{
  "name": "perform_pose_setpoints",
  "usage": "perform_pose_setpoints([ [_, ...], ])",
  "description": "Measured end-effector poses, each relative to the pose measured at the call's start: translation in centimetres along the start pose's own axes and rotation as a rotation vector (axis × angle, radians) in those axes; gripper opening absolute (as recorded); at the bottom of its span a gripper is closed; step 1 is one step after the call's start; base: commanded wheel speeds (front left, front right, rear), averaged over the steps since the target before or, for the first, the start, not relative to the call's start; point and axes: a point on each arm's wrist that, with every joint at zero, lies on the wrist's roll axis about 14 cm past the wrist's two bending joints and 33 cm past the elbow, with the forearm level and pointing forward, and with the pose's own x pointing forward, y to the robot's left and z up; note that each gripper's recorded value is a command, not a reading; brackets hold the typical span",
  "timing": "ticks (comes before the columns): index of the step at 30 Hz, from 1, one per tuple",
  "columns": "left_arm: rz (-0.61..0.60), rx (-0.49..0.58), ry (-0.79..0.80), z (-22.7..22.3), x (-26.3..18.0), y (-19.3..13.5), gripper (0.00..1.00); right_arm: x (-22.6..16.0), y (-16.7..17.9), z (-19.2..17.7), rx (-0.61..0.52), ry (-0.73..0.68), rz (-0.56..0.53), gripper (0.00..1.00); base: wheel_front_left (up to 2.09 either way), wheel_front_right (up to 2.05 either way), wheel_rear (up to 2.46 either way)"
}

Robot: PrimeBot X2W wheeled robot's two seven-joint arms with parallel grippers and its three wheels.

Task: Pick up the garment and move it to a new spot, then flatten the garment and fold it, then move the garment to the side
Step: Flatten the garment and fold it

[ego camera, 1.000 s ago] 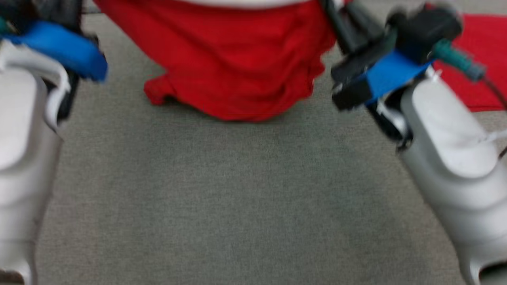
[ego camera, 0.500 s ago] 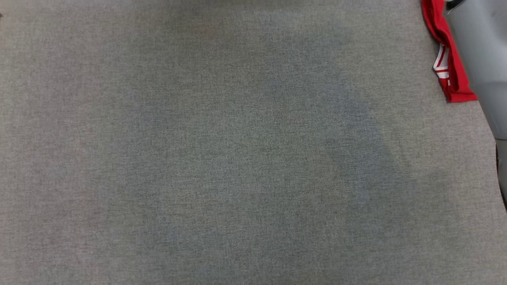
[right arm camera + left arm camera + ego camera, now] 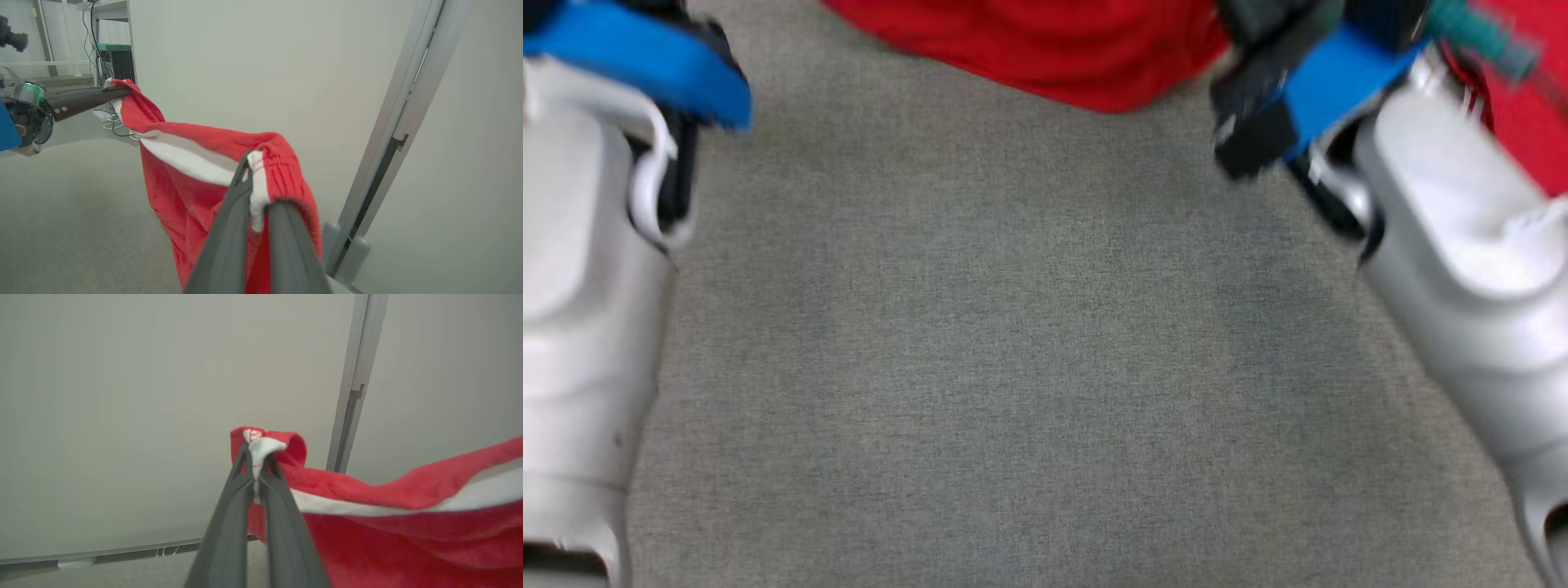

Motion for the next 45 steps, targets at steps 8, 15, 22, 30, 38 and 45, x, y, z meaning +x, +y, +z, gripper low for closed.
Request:
perform_pose_setpoints([
  [8, 0.110, -0.109, 0.082, -4.6, -9.0, -0.3, 0.00, -7.3, 7.6, -4.8, 0.156, 0.139, 0.102, 0.00, 0.00, 0.00, 0.00],
  [15, 0.185, -0.166, 0.179, -7.9, -17.4, -1.8, 0.00, -14.0, 12.1, -6.7, 0.254, 0.247, 0.135, 0.00, 0.00, 0.00, 0.00],
  [22, 0.254, -0.217, 0.210, -8.7, -22.8, -3.0, 0.00, -18.8, 15.0, -6.7, 0.321, 0.312, 0.143, 0.00, 0.00, 0.00, 0.00],
  [30, 0.324, -0.240, 0.220, -8.6, -27.5, -3.3, 0.00, -23.2, 17.9, -6.1, 0.420, 0.365, 0.122, 0.00, 0.00, 0.00, 0.00],
  [38, 0.306, -0.223, 0.227, -8.4, -28.1, -3.7, 0.00, -23.7, 19.1, -4.7, 0.452, 0.348, 0.110, 0.00, 0.00, 0.00, 0.00],
  [45, 0.190, -0.125, 0.203, -6.8, -23.7, -3.6, 0.00, -22.3, 18.0, -4.2, 0.447, 0.302, 0.066, 0.00, 0.00, 0.00, 0.00],
])
